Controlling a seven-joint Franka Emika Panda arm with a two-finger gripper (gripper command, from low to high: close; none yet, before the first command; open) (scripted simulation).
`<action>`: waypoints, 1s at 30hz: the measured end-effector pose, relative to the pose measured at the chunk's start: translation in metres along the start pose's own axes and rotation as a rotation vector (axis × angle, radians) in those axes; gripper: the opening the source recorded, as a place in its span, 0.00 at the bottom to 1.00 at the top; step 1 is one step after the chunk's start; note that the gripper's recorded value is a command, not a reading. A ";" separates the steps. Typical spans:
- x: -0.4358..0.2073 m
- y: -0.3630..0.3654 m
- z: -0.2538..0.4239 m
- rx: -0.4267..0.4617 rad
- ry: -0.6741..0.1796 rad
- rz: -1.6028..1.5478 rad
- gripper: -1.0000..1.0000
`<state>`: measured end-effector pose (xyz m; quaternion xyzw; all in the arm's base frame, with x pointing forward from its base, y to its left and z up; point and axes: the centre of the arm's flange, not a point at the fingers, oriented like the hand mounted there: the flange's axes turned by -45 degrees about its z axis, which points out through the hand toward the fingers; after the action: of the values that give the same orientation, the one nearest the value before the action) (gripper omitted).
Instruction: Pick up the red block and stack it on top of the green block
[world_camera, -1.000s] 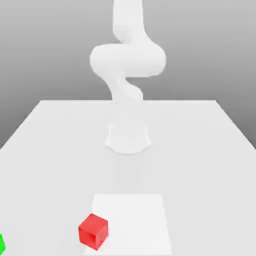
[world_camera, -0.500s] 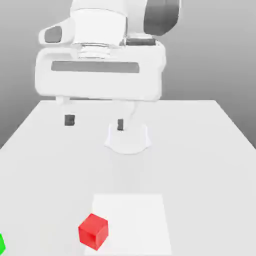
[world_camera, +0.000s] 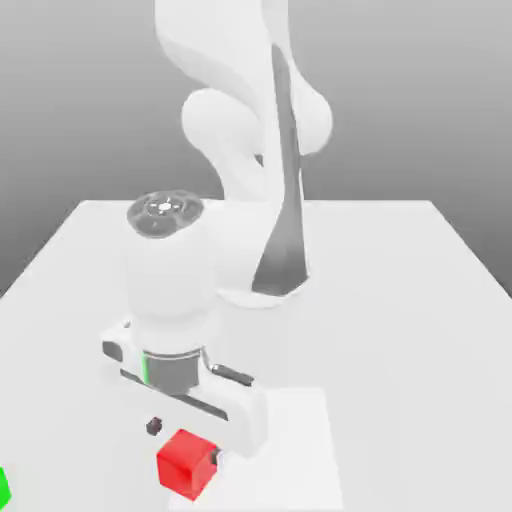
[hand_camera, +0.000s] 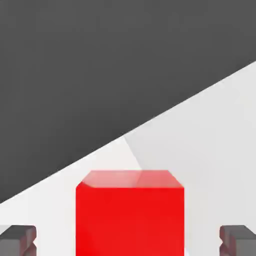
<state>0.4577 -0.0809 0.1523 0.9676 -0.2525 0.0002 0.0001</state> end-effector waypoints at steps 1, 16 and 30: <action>0.000 0.000 0.000 0.000 0.000 0.000 0.00; 0.064 0.059 -0.070 0.003 -0.001 0.299 0.00; 0.146 0.193 -0.038 0.002 0.001 0.801 1.00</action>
<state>0.4904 -0.3208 0.1901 0.7926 -0.6098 0.0008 -0.0007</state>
